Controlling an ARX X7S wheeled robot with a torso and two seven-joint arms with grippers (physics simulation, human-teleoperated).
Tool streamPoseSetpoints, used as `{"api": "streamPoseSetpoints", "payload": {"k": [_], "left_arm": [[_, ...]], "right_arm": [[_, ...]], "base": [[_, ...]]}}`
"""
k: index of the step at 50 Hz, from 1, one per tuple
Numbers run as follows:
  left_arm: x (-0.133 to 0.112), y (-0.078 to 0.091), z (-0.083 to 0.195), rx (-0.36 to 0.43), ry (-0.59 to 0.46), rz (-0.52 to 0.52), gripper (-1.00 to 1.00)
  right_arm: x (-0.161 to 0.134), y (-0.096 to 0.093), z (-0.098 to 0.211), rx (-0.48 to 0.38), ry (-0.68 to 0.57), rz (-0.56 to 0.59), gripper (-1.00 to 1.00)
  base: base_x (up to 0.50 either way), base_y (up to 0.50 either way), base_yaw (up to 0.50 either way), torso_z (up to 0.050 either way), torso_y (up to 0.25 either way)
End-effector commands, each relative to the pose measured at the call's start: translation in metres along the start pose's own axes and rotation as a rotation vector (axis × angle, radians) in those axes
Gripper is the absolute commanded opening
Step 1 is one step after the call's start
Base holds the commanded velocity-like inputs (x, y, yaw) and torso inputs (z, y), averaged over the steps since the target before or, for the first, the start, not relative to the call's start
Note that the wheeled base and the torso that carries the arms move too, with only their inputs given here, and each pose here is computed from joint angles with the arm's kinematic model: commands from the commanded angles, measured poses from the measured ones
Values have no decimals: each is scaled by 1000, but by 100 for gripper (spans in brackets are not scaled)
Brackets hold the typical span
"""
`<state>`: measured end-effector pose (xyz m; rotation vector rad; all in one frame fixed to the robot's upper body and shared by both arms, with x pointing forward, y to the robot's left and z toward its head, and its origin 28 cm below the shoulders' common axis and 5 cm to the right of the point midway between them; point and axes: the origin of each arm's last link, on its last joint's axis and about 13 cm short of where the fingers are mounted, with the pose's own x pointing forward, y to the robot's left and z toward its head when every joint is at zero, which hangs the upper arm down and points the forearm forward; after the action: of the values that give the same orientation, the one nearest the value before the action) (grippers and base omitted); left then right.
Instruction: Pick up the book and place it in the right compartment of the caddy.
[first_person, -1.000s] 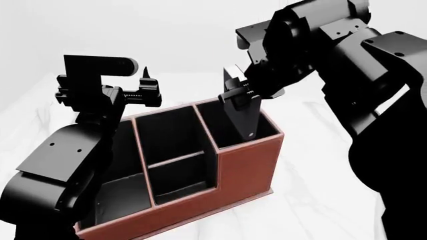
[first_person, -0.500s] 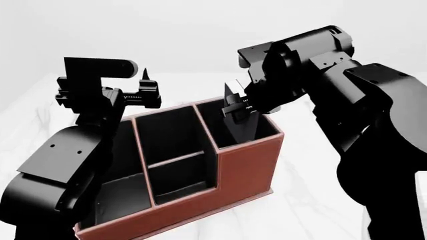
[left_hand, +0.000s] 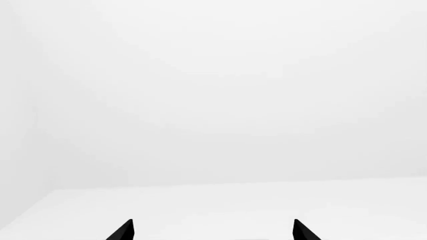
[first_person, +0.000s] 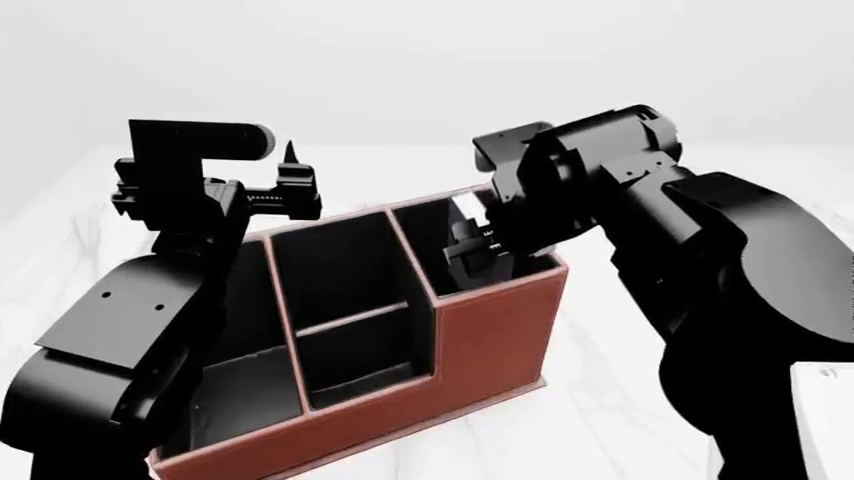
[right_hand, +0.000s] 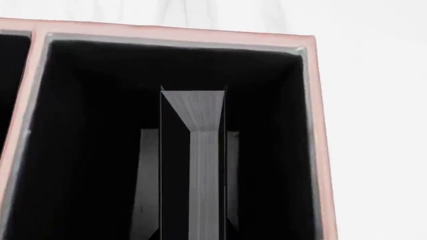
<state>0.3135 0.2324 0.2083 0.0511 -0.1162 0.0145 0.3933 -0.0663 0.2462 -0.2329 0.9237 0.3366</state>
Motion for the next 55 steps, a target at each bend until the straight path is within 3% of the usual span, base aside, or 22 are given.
{"api": "streamPoseSetpoints", "payload": {"k": [1,24,25,36,44,46,55], "left_arm": [[0,0,0,1,0,1,100],[1,1,-2,1,2,2,100],[1,1,-2,2,2,2,100],[1,1,-2,2,3,3,100],[0,2,-2,4,3,4,100],[0,1,-2,3,3,2,100],[0,1,-1,6,0,1,100]], "right_arm": [[3,0,-1,-2,-13,1,-100],[9,-1,-4,-6,-22,-25,-100],[8,-1,-3,-11,-17,-22,100],[0,-2,3,-11,-46,-16,100],[-47,-6,39,-1,-204,-44,100],[-71,-9,52,1,-265,-58,100],[-118,-18,69,10,-357,-88,100]], "base": [[0,0,0,0,0],[0,0,1,0,1],[0,0,3,0,0],[0,0,0,0,0],[0,0,0,0,0],[0,0,0,0,0],[0,0,0,0,0]]}}
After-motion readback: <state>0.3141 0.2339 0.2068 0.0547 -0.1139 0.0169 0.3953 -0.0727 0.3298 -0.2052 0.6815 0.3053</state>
